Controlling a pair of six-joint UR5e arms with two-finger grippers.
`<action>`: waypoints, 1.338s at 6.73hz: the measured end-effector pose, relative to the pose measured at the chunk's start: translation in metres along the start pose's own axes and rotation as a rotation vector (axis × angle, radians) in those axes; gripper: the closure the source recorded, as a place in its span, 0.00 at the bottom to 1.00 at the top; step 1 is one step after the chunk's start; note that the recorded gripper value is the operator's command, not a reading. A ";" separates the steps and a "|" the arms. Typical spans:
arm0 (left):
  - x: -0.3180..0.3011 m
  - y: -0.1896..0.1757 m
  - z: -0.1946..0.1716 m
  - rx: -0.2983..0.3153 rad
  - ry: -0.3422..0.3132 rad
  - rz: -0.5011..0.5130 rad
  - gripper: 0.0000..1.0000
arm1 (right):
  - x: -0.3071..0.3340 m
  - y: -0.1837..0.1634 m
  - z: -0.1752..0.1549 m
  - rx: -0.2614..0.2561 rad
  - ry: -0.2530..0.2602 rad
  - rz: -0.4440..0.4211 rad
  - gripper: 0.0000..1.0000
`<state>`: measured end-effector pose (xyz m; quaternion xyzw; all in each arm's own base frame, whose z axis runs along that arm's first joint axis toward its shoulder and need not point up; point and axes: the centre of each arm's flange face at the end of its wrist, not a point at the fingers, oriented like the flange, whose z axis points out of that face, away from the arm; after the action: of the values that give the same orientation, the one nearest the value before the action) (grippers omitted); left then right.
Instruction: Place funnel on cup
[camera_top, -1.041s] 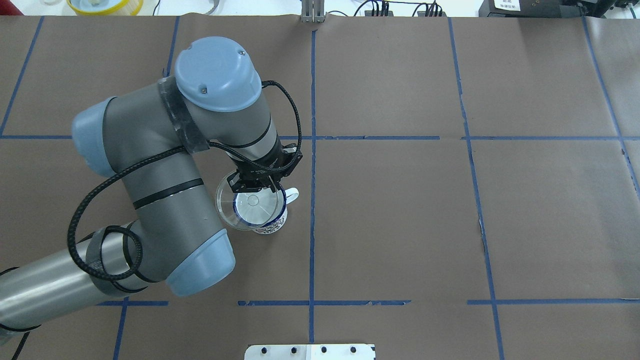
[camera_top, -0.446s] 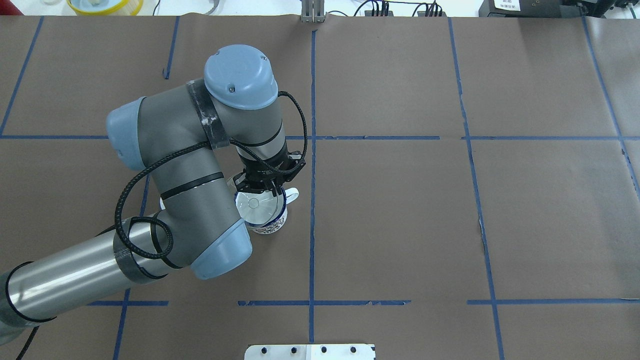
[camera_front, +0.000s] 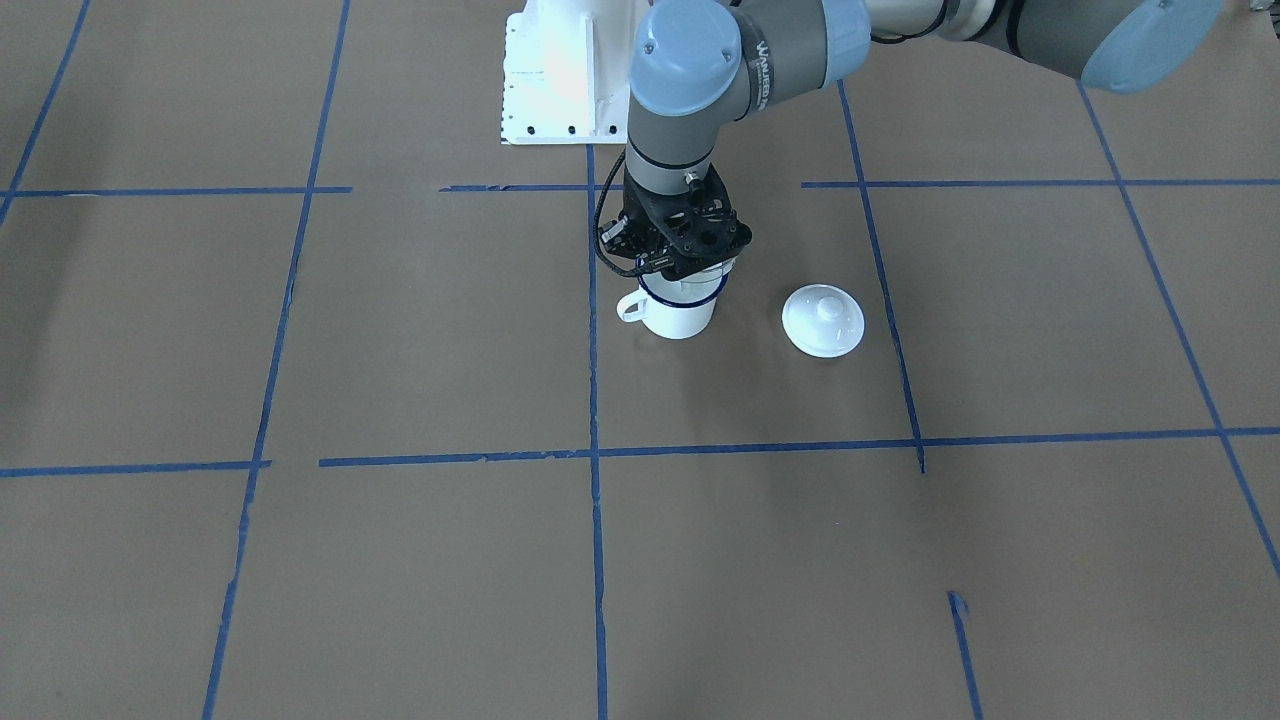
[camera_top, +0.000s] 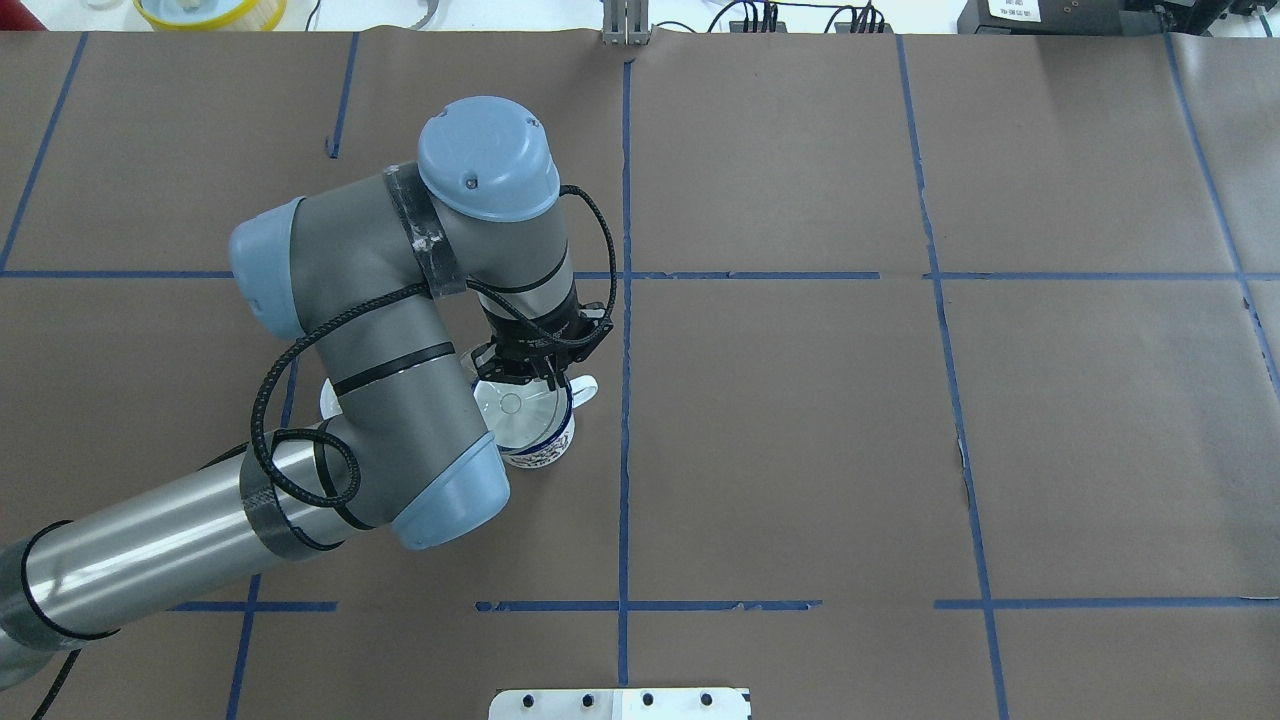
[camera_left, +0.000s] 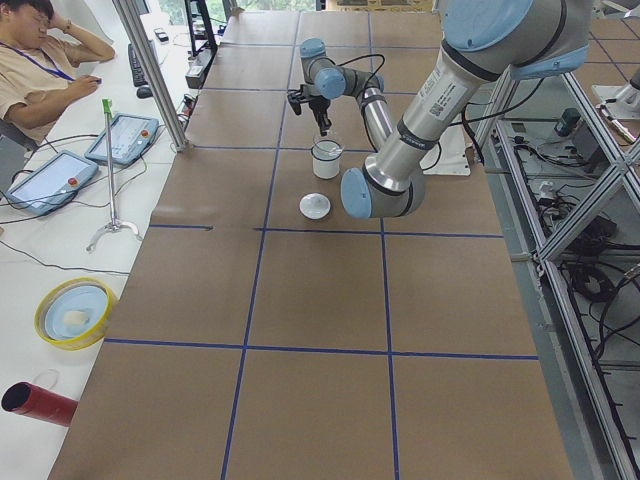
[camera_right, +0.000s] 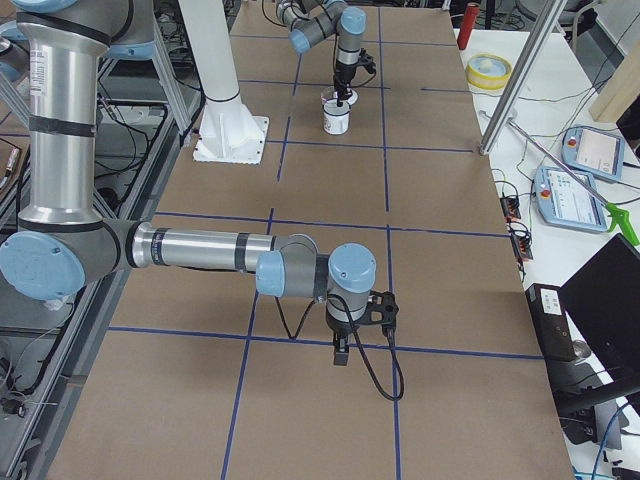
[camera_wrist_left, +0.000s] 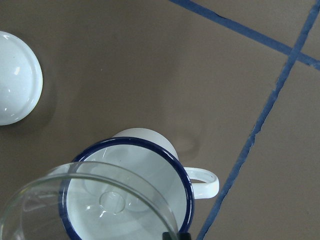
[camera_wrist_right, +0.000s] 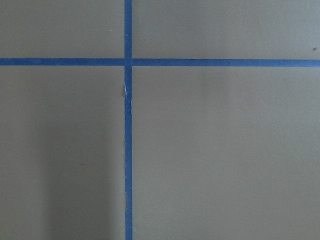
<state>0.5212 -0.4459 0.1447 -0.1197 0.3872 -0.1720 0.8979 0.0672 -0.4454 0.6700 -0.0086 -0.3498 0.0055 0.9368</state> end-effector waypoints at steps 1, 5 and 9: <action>0.002 -0.004 0.007 0.001 -0.001 0.000 0.53 | 0.000 0.000 0.000 0.000 0.000 0.000 0.00; 0.001 -0.008 0.004 0.007 0.015 0.045 0.00 | 0.000 0.000 0.000 0.000 0.000 0.000 0.00; -0.139 -0.100 -0.102 0.132 0.106 0.423 0.00 | 0.000 0.000 0.000 0.000 0.000 0.000 0.00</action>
<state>0.3351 -0.4899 0.2018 0.0325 0.4383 -0.0110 0.8982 0.0672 -0.4454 0.6700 -0.0087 -0.3498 0.0055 0.9368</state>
